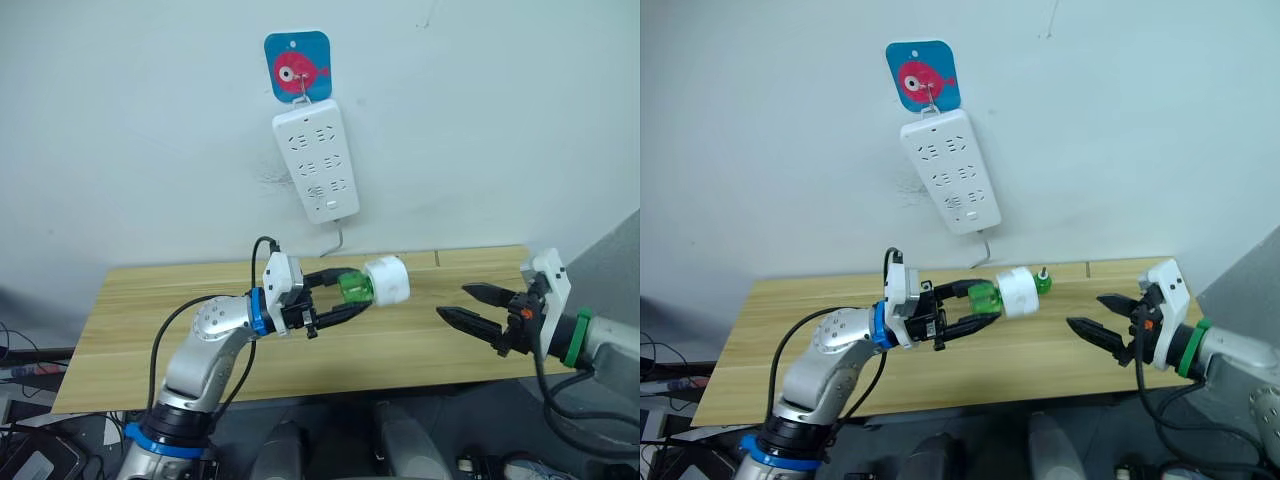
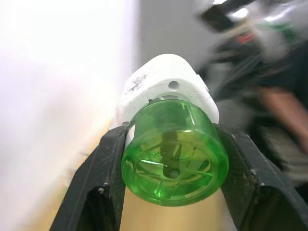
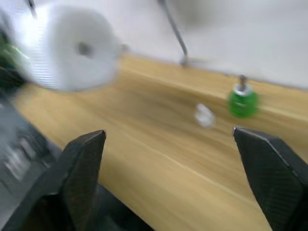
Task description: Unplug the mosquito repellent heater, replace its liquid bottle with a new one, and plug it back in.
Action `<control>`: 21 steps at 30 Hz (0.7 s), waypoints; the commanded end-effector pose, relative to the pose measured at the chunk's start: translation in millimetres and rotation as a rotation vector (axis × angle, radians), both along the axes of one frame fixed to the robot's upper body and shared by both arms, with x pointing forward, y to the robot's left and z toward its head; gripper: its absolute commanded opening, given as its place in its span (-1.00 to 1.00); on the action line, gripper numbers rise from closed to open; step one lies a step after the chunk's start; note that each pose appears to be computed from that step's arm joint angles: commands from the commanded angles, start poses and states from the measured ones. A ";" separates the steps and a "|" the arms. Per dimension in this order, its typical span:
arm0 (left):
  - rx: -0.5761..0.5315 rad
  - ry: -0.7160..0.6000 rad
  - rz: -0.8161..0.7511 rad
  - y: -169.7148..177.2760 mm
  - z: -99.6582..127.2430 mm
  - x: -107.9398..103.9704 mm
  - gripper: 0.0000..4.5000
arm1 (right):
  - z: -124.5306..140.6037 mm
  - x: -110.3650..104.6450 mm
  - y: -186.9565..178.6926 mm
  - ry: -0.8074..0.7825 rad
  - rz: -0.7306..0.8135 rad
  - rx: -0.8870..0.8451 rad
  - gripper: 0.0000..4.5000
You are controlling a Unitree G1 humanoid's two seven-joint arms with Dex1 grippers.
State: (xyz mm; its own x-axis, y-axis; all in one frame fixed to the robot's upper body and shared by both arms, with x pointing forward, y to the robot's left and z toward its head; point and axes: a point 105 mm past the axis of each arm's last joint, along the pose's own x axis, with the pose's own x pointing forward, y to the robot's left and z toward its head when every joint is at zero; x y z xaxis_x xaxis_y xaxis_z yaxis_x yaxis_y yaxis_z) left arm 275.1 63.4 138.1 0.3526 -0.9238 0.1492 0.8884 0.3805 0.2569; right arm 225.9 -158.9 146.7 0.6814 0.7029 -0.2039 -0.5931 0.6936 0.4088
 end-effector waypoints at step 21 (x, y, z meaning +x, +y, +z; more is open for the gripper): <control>-0.019 -0.323 0.118 -23.5 7.8 16.2 0.00 | 34.1 27.9 72.4 0.216 -0.317 0.520 1.00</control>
